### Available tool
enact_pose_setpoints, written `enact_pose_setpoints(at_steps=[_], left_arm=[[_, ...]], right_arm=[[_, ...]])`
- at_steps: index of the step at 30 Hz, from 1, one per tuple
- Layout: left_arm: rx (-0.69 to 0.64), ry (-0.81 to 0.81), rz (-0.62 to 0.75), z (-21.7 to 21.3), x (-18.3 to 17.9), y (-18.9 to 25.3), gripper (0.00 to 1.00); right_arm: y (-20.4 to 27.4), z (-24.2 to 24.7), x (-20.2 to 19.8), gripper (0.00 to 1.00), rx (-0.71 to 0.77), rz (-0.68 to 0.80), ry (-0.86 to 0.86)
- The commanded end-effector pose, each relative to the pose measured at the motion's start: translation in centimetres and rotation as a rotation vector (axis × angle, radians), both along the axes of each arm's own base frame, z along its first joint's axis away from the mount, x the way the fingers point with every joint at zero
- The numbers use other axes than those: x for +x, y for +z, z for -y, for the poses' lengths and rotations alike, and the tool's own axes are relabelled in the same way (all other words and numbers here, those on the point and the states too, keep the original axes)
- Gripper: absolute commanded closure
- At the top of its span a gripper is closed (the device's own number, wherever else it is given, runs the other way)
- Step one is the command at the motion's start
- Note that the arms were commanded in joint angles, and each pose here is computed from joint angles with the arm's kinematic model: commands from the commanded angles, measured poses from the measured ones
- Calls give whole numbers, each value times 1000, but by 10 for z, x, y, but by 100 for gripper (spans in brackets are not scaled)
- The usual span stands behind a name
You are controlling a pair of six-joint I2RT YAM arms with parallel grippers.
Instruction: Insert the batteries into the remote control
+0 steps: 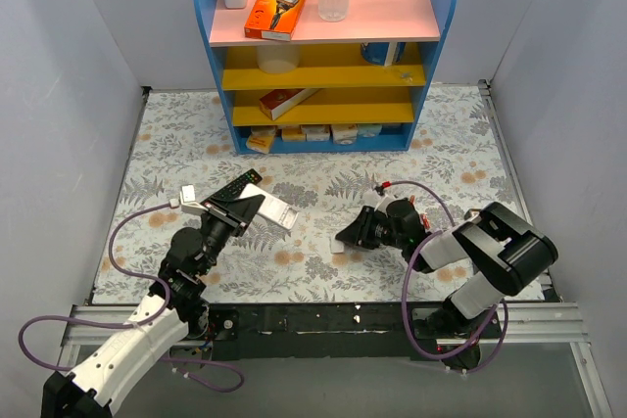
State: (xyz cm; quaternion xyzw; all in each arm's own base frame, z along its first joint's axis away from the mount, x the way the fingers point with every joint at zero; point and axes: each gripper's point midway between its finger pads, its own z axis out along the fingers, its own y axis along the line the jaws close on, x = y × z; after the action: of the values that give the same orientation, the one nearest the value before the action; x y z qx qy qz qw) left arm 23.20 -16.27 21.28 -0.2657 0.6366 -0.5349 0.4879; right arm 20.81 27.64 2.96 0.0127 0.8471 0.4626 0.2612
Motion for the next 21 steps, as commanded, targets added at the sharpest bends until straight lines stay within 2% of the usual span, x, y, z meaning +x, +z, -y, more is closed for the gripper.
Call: enact_pose_setpoints(at_steps=[1, 7, 8, 11, 14, 21], left_arm=[[-5, -7, 6, 2, 1, -1, 100], [-1, -20, 1, 6, 5, -6, 100], [1, -23, -3, 7, 5, -8, 100], [-2, -29, 0, 9, 7, -9, 100], [-8, -31, -2, 11, 8, -12, 100], [-4, -41, 21, 15, 12, -11, 100]], right_arm=[[-12, 19, 4, 66, -83, 25, -42], [-9, 43, 16, 45, -247, 91, -82], [-18, 53, 10, 39, -306, 59, -83], [-8, 66, 15, 28, -389, 94, -98], [17, 68, 18, 23, -401, 174, -77], [68, 78, 14, 21, -422, 295, -53]])
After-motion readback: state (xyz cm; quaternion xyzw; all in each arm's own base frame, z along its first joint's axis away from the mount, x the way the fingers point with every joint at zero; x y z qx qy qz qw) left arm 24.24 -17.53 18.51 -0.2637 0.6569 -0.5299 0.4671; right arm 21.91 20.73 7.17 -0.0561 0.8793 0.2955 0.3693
